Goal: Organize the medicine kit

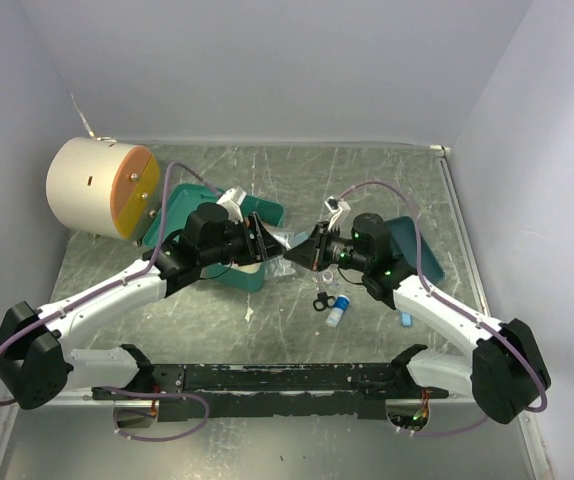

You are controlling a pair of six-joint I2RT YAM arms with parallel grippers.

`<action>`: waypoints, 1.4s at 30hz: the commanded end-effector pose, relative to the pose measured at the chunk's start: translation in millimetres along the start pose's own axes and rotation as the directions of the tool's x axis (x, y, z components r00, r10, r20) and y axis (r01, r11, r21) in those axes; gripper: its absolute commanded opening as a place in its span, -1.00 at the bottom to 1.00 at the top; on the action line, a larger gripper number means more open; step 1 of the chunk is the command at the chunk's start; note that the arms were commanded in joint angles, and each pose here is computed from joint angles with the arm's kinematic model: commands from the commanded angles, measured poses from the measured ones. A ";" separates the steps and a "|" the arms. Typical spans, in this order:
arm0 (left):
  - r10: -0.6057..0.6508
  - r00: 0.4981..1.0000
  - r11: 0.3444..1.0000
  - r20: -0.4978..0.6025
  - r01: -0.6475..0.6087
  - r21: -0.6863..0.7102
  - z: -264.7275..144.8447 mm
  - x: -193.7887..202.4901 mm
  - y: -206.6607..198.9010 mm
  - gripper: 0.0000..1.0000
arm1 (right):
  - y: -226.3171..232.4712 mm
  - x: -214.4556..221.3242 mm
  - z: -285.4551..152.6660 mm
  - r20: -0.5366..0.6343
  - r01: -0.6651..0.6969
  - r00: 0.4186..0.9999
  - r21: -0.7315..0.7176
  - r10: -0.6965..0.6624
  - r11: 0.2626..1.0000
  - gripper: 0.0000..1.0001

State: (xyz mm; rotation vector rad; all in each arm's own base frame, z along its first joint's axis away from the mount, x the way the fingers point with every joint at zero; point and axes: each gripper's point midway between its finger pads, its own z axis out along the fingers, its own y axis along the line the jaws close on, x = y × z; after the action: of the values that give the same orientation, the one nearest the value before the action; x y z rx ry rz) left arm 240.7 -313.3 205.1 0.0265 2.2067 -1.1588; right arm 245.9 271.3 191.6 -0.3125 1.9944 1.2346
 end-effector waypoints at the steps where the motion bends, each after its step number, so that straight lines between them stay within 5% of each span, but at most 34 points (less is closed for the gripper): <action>1: -0.029 0.993 1.000 0.111 0.030 -0.007 -4.4 -21.6 -5.4 0.21 | 19.8 -1.6 8.5 0.009 0.022 1.000 -0.080 -0.022 0.997 -1.00; 9: -0.001 0.991 1.000 0.137 0.001 -0.005 -10.2 -22.9 -2.5 -0.31 | 19.8 1.4 13.4 0.001 0.009 1.000 -0.085 -0.009 0.996 -0.99; 15: 0.079 0.987 0.996 0.141 -0.072 -0.051 -15.1 -27.5 3.6 -0.62 | 17.8 -1.8 12.9 -0.001 0.020 1.000 -0.059 -0.020 0.998 -0.50; 23: 0.269 0.962 0.951 0.035 -0.260 -0.167 -37.0 -47.6 22.7 -0.67 | 6.9 -19.9 -3.4 0.066 0.035 0.997 0.082 -0.040 0.996 -0.05; 31: 0.387 0.901 0.876 -0.194 -0.426 -0.228 -37.7 -49.3 53.6 -0.65 | -4.9 -19.6 -11.3 0.075 0.028 0.996 0.160 -0.040 0.987 -0.04; 42: 0.341 0.879 0.867 -0.333 -0.431 -0.250 7.1 -36.1 93.8 -0.64 | -7.6 -14.5 -7.3 0.065 -0.005 0.998 0.157 -0.006 0.988 -0.03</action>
State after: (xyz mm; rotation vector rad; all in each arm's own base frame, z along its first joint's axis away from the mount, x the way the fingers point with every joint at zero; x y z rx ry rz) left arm 294.5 -247.0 147.4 0.4596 2.4727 -0.5626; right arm 254.3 257.3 194.5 -0.2022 2.0269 1.0622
